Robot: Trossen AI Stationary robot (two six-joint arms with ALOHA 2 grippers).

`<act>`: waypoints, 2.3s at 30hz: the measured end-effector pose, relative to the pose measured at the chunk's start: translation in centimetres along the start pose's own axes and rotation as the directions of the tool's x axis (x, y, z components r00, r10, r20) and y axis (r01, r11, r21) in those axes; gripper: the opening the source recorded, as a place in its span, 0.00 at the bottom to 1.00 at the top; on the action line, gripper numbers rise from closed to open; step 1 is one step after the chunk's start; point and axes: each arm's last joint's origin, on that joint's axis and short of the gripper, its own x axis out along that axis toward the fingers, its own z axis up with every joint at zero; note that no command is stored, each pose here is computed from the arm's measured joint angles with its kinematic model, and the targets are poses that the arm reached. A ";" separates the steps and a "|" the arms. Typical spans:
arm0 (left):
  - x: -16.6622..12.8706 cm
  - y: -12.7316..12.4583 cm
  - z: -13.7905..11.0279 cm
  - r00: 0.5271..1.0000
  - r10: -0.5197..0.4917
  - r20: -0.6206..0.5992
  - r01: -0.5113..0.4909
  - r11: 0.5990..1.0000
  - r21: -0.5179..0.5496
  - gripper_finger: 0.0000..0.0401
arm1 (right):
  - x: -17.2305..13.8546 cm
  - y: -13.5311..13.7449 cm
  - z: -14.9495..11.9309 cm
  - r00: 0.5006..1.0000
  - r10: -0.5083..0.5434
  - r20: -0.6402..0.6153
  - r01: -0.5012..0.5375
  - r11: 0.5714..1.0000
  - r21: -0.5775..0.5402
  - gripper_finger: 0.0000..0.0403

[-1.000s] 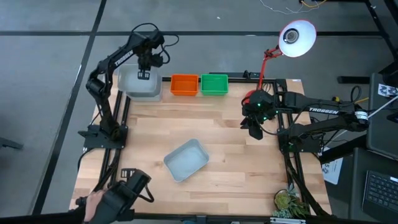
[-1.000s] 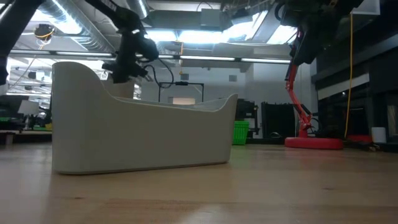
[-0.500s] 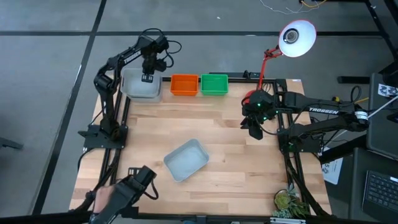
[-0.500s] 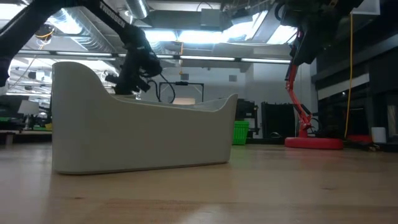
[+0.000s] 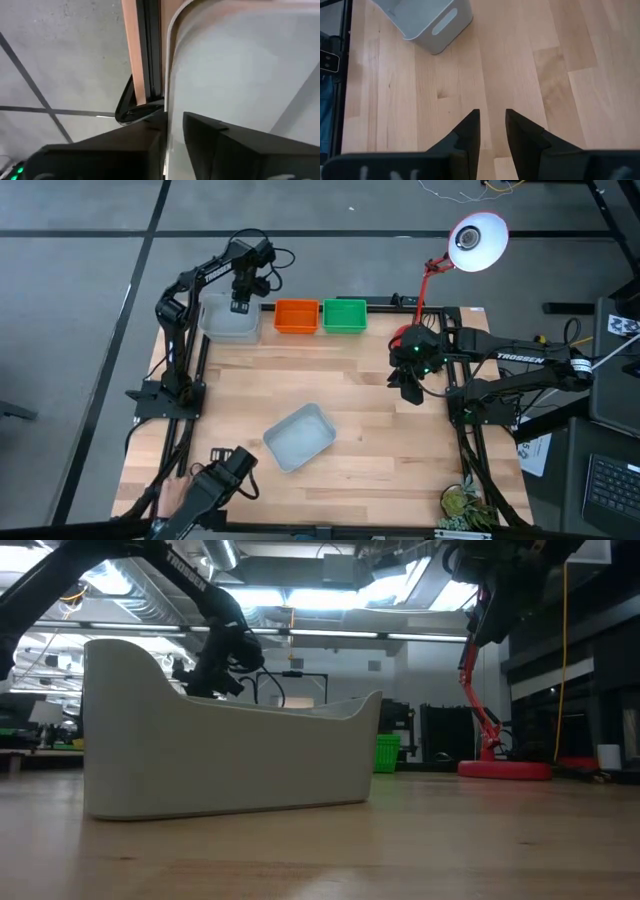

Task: Stack baskets by color
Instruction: Stack the left gray bin on the top gray bin, then stack the gray bin on the top gray bin

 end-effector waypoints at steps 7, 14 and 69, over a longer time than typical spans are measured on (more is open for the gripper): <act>-1.1 0.1 -0.1 0.988 0.085 -0.125 -0.089 0.996 -0.025 0.19 | 0.0 0.0 0.0 1.000 0.000 0.000 0.000 1.000 -0.023 0.23; -6.7 -0.2 1.8 0.973 0.024 0.228 0.061 0.932 -0.358 0.18 | 0.0 0.0 0.0 1.000 0.000 0.000 0.000 1.000 -0.018 0.23; -12.2 -37.9 13.1 0.870 -0.061 0.488 0.261 0.899 -0.352 0.39 | 0.2 1.0 -0.6 0.997 0.026 -0.067 -0.034 0.992 -0.124 0.23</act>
